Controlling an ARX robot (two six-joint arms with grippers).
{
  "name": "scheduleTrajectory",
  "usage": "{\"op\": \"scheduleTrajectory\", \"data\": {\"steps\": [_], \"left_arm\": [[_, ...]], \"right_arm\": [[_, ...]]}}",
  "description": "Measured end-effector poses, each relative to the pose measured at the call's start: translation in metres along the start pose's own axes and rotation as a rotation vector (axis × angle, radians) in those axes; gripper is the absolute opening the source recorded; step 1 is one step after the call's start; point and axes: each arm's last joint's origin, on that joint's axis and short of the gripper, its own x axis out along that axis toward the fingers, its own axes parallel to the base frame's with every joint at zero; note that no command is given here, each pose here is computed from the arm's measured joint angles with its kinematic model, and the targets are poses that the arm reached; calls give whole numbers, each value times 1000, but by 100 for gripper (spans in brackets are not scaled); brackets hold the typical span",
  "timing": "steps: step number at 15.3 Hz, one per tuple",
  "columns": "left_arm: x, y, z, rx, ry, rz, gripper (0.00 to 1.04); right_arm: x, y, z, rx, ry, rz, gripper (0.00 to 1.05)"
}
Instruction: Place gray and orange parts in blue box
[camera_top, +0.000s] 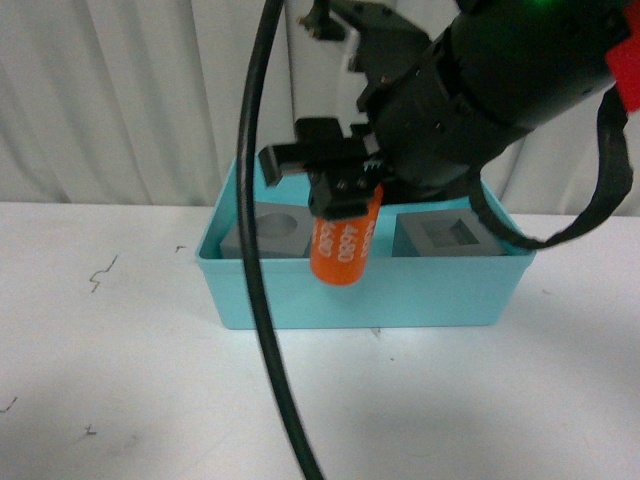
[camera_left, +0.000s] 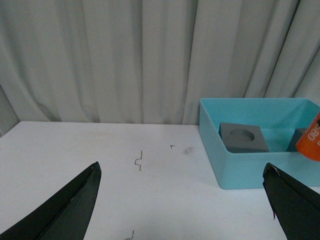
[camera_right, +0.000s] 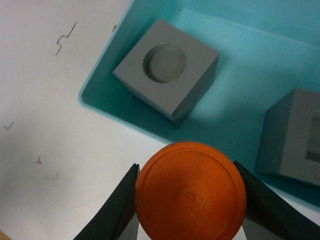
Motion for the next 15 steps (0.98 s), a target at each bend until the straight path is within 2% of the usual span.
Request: {"op": "scheduleTrajectory", "data": {"steps": [5, 8, 13, 15], "left_arm": [[0, 0, 0, 0, 0, 0, 98], [0, 0, 0, 0, 0, 0, 98], [0, 0, 0, 0, 0, 0, 98], [0, 0, 0, 0, 0, 0, 98]], "right_arm": [[-15, -50, 41, 44, -105, -77, 48], [7, -74, 40, 84, -62, -90, 48], [25, -83, 47, 86, -78, -62, 48], [38, -85, 43, 90, -61, -47, 48]]}}
